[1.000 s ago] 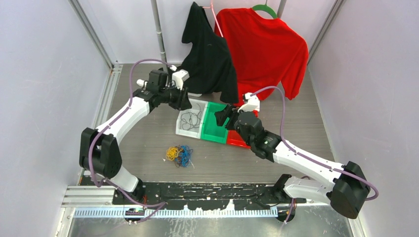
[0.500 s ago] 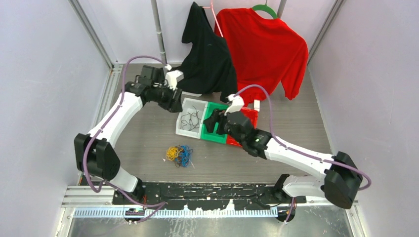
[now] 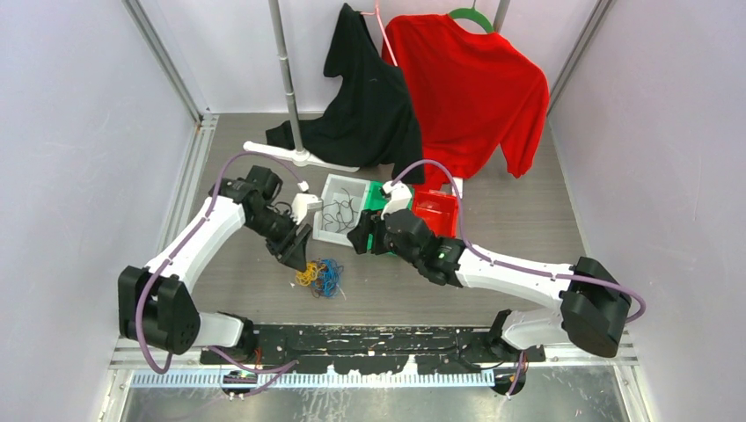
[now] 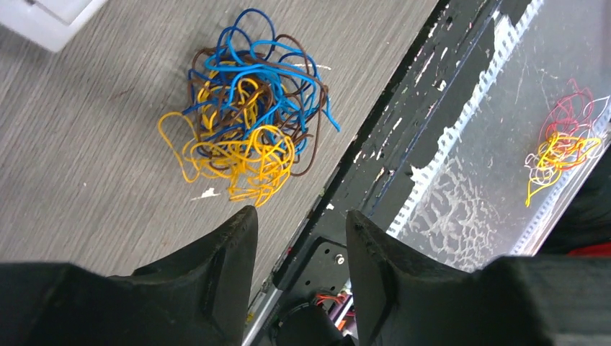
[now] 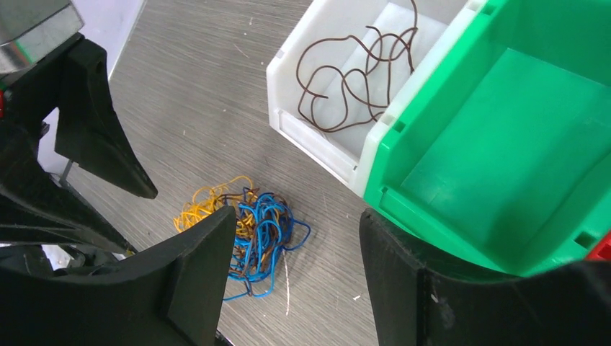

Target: Untangle the cables

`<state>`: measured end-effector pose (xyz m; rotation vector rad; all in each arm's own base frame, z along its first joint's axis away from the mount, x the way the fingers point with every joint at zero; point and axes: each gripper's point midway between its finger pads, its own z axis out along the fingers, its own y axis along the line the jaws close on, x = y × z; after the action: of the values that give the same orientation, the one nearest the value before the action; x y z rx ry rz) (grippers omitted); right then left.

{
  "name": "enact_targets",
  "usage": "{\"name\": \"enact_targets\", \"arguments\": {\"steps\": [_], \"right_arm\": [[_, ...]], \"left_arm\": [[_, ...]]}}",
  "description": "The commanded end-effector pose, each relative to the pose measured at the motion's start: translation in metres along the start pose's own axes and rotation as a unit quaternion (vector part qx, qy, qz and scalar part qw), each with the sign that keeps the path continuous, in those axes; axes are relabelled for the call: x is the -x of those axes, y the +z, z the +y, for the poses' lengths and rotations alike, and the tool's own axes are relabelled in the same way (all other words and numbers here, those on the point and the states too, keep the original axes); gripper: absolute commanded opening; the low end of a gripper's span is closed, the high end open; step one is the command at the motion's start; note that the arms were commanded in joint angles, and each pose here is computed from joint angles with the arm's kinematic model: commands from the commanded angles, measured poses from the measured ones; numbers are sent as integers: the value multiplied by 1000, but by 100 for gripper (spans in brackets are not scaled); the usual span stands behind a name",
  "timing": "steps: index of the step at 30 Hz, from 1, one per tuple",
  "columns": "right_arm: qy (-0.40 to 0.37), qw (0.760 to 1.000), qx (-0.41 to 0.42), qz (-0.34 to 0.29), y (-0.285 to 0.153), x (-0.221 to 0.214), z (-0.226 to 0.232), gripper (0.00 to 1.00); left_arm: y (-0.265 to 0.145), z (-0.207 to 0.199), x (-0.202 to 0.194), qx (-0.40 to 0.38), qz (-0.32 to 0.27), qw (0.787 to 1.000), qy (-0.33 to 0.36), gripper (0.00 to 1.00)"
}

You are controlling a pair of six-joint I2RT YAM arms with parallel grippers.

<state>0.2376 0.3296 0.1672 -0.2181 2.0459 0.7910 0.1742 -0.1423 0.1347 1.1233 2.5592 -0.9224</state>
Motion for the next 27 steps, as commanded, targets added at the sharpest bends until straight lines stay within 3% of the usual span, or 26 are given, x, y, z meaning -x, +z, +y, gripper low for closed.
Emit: {"name": "enact_targets", "arguments": {"steps": [1,7,19,21,27], "right_arm": [[25,999,2,-46,-10,23,3,68],[29,998,2,-50,-16,25,1,66],[36,998,9,-45,-18,26,5,61],[38,998,10,-44,-18,25,5,60],[40,998,8,-46,-18,27,5,56]], "left_arm": [[6,-9,16,-13,-27,998,54,49],[27,9,11,9,12,998,68,46],[42,20,6,19,22,993,117,40],[43,19,5,18,20,992,126,36],[35,5,-3,-8,30,990,136,8]]}}
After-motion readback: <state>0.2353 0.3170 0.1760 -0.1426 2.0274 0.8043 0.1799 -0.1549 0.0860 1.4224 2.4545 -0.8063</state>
